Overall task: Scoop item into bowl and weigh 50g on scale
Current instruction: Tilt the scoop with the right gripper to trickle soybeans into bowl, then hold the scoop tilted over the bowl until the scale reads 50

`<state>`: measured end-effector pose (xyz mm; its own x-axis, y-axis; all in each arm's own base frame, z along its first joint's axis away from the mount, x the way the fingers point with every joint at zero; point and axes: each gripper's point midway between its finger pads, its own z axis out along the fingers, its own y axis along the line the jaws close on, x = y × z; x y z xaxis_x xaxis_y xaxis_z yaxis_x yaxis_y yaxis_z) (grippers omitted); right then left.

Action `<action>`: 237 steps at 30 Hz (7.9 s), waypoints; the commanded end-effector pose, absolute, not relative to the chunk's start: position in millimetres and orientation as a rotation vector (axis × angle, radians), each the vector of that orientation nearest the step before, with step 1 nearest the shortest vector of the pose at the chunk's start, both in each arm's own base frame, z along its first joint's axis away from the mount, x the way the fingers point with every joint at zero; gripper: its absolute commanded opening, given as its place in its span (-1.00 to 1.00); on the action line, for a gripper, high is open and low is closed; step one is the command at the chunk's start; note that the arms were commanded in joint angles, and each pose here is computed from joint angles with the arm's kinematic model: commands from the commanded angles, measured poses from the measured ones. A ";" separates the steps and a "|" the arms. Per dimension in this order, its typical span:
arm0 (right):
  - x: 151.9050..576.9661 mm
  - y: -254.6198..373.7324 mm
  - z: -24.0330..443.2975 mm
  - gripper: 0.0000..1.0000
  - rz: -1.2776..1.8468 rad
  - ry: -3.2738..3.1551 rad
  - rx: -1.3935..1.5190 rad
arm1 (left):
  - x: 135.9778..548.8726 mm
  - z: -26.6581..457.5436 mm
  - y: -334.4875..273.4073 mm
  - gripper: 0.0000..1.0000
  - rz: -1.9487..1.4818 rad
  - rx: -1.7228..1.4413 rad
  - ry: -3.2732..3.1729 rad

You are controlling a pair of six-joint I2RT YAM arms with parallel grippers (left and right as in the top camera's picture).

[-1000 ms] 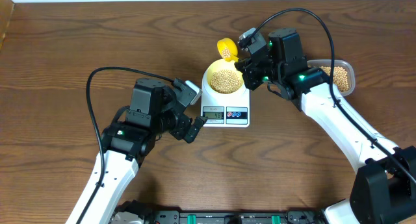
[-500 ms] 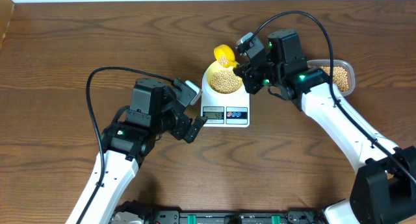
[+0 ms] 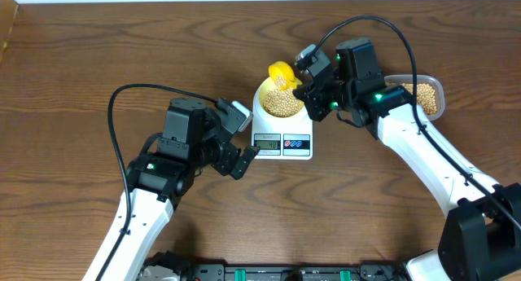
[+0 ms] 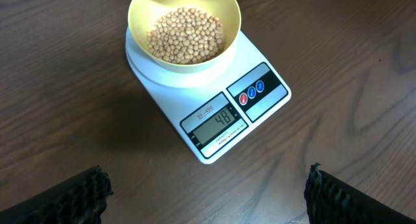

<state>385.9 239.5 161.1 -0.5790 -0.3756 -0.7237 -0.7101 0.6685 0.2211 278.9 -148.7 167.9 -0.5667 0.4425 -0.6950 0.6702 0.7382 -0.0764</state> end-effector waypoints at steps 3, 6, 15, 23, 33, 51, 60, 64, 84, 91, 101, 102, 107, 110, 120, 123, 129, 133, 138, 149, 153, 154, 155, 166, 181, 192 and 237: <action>386.5 235.1 156.8 -0.98 0.661 2.231 -0.854 | 279.6 171.6 -148.4 0.96 -0.440 0.833 2.252; 389.4 235.7 159.7 -0.98 0.662 2.213 -0.852 | 279.7 171.6 -148.4 0.95 -0.440 0.832 2.252; 382.2 224.2 147.1 -0.98 0.625 2.279 -0.872 | 279.7 171.6 -148.4 0.96 -0.440 0.832 2.252; 383.7 217.7 144.0 -0.98 0.580 2.279 -0.898 | 279.7 171.6 -148.4 0.95 -0.440 0.832 2.252; 392.4 221.6 151.7 -0.98 0.568 2.225 -0.896 | 279.7 171.6 -148.4 0.96 -0.440 0.832 2.252; 391.7 222.2 152.0 -0.98 0.581 2.229 -0.889 | 279.6 171.6 -148.4 0.96 -0.440 0.833 2.252; 391.6 222.2 151.9 -0.98 0.580 2.229 -0.890 | 279.7 171.6 -148.4 0.96 -0.440 0.832 2.252; 391.6 222.3 152.0 -0.98 0.581 2.229 -0.890 | 279.7 171.6 -148.4 0.96 -0.440 0.832 2.252; 395.4 221.1 153.9 -0.98 0.569 2.216 -0.883 | 279.7 171.6 -148.4 0.96 -0.440 0.832 2.252; 390.8 221.8 152.2 -0.98 0.595 2.227 -0.893 | 279.7 171.6 -148.4 0.96 -0.440 0.832 2.252; 392.0 220.7 153.0 -0.98 0.597 2.226 -0.886 | 279.7 171.6 -148.4 0.96 -0.440 0.832 2.252; 393.6 221.1 154.2 -0.98 0.597 2.217 -0.885 | 279.7 171.6 -148.4 0.96 -0.440 0.832 2.251; 390.8 219.6 149.9 -0.98 0.590 2.239 -0.888 | 279.7 171.6 -148.4 0.96 -0.440 0.832 2.252; 389.7 225.2 153.2 -0.98 0.632 2.217 -0.898 | 279.7 171.6 -148.4 0.96 -0.440 0.832 2.252; 388.2 219.7 147.0 -0.98 0.603 2.251 -0.896 | 279.7 171.6 -148.4 0.96 -0.440 0.832 2.252; 391.5 225.9 154.1 -0.98 0.632 2.205 -0.901 | 279.7 171.6 -148.4 0.96 -0.440 0.832 2.252; 392.2 224.7 151.9 -0.98 0.626 2.215 -0.894 | 279.7 171.6 -148.4 0.96 -0.440 0.832 2.252; 388.8 217.0 142.6 -0.98 0.581 2.275 -0.882 | 279.7 171.6 -148.3 0.96 -0.440 0.832 2.252; 386.5 220.2 142.4 -0.98 0.605 2.271 -0.893 | 279.6 171.6 -148.4 0.96 -0.440 0.833 2.252; 394.2 222.6 147.2 -0.98 0.604 2.235 -0.879 | 279.7 171.6 -148.4 0.96 -0.440 0.832 2.252; 392.6 218.8 143.5 -0.98 0.592 2.260 -0.874 | 279.6 171.6 -148.4 0.96 -0.440 0.833 2.252; 393.4 219.4 144.3 -0.98 0.592 2.254 -0.875 | 279.7 171.6 -148.3 0.96 -0.440 0.832 2.252; 393.7 219.5 144.6 -0.98 0.591 2.252 -0.875 | 279.7 171.6 -148.4 0.96 -0.440 0.832 2.252; 393.7 219.5 144.6 -0.98 0.592 2.252 -0.874 | 279.7 171.6 -148.4 0.96 -0.440 0.832 2.252; 393.9 219.3 144.6 -0.98 0.591 2.252 -0.874 | 279.7 171.6 -148.4 0.96 -0.440 0.832 2.252; 394.7 217.7 144.5 -0.98 0.589 2.254 -0.870 | 279.7 171.6 -148.4 0.96 -0.440 0.832 2.252; 394.1 213.7 140.6 -0.98 0.571 2.293 -0.833 | 279.6 171.6 -148.4 0.96 -0.440 0.833 2.252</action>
